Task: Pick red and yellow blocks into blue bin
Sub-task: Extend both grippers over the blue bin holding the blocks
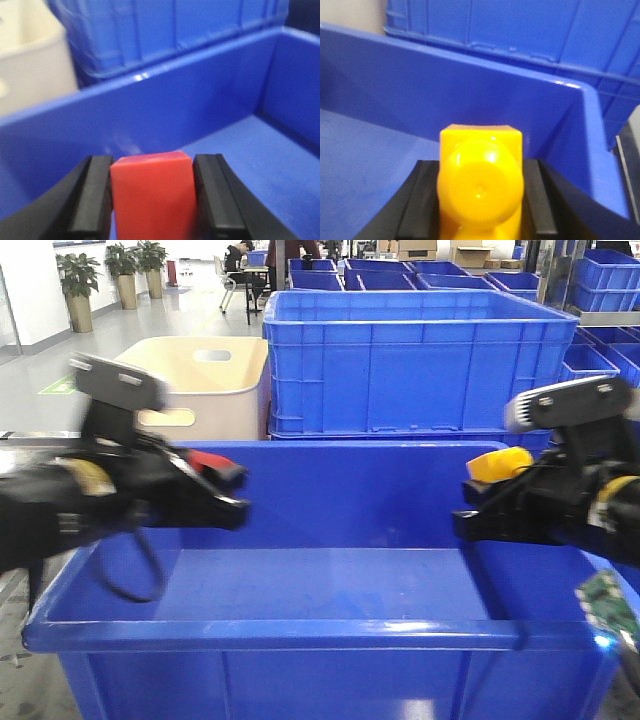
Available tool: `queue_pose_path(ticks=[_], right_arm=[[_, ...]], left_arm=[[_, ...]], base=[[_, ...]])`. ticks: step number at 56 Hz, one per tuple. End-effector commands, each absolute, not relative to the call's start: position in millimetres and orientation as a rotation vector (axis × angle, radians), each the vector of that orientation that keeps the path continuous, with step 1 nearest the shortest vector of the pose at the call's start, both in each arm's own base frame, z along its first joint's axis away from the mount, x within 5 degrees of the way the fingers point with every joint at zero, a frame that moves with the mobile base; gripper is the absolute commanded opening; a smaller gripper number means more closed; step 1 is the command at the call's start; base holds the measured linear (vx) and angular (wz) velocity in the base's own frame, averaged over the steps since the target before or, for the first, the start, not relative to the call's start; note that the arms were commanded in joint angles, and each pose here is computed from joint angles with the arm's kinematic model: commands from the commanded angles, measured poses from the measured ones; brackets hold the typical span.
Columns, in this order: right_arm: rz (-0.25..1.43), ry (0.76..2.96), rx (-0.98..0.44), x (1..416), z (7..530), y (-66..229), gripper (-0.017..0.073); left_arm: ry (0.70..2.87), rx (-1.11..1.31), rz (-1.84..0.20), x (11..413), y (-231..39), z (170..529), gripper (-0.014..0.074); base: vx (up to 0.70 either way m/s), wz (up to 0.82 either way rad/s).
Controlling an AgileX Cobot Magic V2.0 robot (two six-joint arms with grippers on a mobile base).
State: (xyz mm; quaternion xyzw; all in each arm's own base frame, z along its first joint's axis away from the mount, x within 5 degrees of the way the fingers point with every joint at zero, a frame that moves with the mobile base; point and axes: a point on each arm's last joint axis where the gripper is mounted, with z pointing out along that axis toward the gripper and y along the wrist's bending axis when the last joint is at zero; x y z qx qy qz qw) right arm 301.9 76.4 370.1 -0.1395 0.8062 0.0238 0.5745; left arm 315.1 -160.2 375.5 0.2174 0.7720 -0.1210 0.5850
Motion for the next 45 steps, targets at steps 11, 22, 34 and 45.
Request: queue_pose_path(ticks=[11,22,34,45], right_arm=[[0.071,1.722,-0.327,306,397,79,0.0154],[0.081,1.725,-0.314,306,397,79,0.0434],[0.08,1.729,-0.314,305,397,79,0.0642],[0.069,1.721,-0.3,281,416,71,0.0591]], left_arm=[[1.632,0.492,-0.34,321,-183,403,0.0073],[1.62,0.489,-0.342,321,-183,404,0.0277],[1.626,0.491,-0.341,319,-182,405,0.0525],[1.593,0.51,-0.315,301,-170,427,0.0575]], base=[[0.0,0.0],[0.0,0.0],[0.0,0.0],[0.0,0.0]])
